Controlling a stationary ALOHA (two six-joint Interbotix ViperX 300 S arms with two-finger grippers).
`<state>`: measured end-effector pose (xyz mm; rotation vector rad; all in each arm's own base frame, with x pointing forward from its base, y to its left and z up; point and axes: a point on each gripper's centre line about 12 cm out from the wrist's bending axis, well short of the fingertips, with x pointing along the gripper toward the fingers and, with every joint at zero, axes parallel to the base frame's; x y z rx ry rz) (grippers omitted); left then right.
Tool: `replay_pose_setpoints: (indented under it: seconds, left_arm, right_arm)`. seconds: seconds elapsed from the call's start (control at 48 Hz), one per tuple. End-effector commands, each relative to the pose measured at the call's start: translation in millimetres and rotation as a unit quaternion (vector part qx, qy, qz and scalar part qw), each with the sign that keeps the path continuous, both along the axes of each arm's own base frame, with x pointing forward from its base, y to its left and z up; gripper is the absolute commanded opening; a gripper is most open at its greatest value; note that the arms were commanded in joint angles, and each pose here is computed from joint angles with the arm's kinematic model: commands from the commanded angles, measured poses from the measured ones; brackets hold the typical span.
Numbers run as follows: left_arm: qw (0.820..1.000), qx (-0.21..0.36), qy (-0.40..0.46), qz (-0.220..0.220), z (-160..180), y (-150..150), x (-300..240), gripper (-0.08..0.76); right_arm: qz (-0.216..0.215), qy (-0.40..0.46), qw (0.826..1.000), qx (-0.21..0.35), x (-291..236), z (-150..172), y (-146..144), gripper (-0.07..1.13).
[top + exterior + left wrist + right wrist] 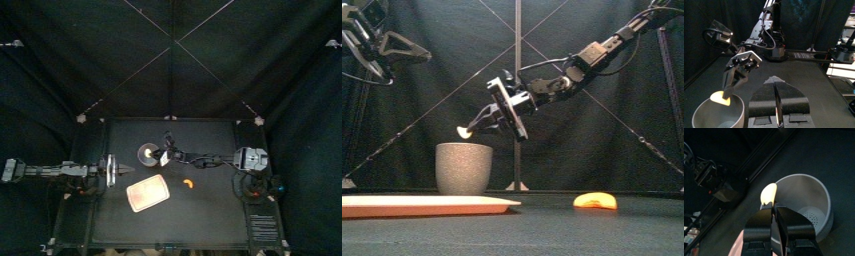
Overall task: Pick the chip then place it in the grey bowl
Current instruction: Drop chip in the grey bowl and return to neutral
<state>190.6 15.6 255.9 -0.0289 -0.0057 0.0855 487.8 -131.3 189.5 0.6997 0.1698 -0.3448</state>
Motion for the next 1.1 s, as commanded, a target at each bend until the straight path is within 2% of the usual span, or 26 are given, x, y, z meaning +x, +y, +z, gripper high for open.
replay_pose_setpoints:
  seconds: [0.021,0.104,0.25,0.333,0.521,0.729,0.896,1.104]
  left_arm:
    - [1.0,0.0,-0.006,0.001,5,0,1,-0.001]
    - [1.0,-0.001,-0.005,0.0,4,0,1,0.001]
    - [1.0,-0.001,-0.004,0.001,3,0,1,-0.001]
    - [1.0,-0.002,-0.004,0.001,3,0,1,-0.001]
    - [1.0,-0.001,-0.003,0.001,2,0,1,-0.001]
    - [1.0,-0.002,0.001,0.001,-1,0,0,-0.001]
    - [1.0,-0.003,0.007,0.0,-5,0,-1,-0.001]
    - [1.0,0.0,0.015,0.008,-12,3,-3,0.001]
  right_arm:
    - [0.005,-0.009,1.0,-0.014,7,17,-4,0.43]
    - [0.008,0.0,1.0,-0.019,8,17,-4,0.48]
    - [0.008,0.009,1.0,-0.019,7,14,-6,0.65]
    - [0.008,0.01,1.0,-0.02,5,15,-5,0.7]
    - [0.008,-0.001,0.999,-0.031,-1,22,-7,0.7]
    - [0.026,-0.044,0.996,-0.077,-32,54,2,0.7]
    - [0.051,-0.088,0.989,-0.111,-79,73,24,0.7]
    - [0.086,-0.111,0.982,-0.127,-132,67,55,0.7]
